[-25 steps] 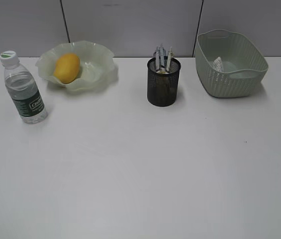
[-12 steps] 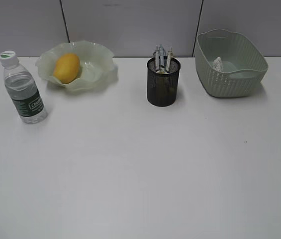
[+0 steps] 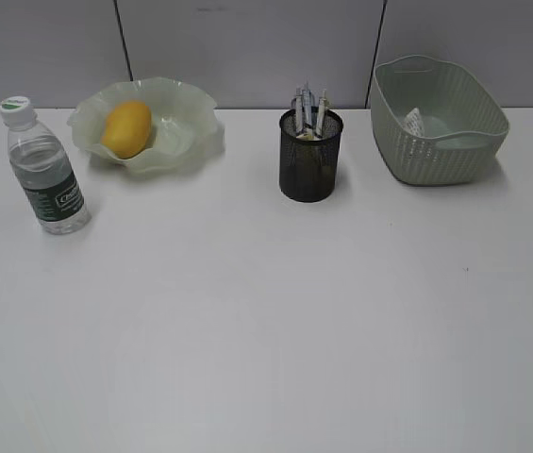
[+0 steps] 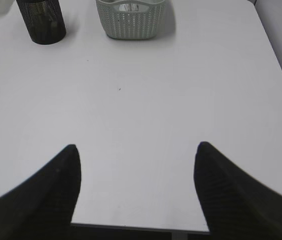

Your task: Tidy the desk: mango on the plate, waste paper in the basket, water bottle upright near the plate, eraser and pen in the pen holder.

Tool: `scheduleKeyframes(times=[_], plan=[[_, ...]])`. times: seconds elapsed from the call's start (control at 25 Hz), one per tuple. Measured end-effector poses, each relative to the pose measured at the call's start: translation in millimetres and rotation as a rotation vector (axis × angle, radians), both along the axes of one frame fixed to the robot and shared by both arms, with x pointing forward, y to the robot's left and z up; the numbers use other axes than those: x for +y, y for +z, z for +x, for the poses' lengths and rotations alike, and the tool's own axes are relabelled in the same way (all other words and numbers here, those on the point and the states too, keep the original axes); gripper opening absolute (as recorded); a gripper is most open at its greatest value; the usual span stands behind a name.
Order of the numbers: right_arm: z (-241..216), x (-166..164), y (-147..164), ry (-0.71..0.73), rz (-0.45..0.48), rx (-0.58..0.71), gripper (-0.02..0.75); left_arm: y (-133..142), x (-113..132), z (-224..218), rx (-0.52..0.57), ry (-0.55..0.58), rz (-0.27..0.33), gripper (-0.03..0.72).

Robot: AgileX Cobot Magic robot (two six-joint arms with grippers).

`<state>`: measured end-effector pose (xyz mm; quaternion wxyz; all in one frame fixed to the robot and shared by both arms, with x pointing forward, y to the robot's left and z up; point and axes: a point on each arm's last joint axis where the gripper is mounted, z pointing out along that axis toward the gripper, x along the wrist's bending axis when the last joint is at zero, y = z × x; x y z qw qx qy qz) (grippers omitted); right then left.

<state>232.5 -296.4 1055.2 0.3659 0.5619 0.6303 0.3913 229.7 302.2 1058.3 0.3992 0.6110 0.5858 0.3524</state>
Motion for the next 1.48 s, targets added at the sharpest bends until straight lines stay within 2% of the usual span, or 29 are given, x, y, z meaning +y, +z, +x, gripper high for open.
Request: scheduleKeyframes(times=[0.48, 1.48], plan=[[0.0, 0.0, 0.0, 0.000, 0.000, 0.000, 0.558, 0.0, 0.4, -0.1, -0.001, 0.068, 0.010, 0.439], [0.0, 0.0, 0.0, 0.000, 0.000, 0.000, 0.558, 0.0, 0.4, -0.1, -0.001, 0.068, 0.010, 0.418]])
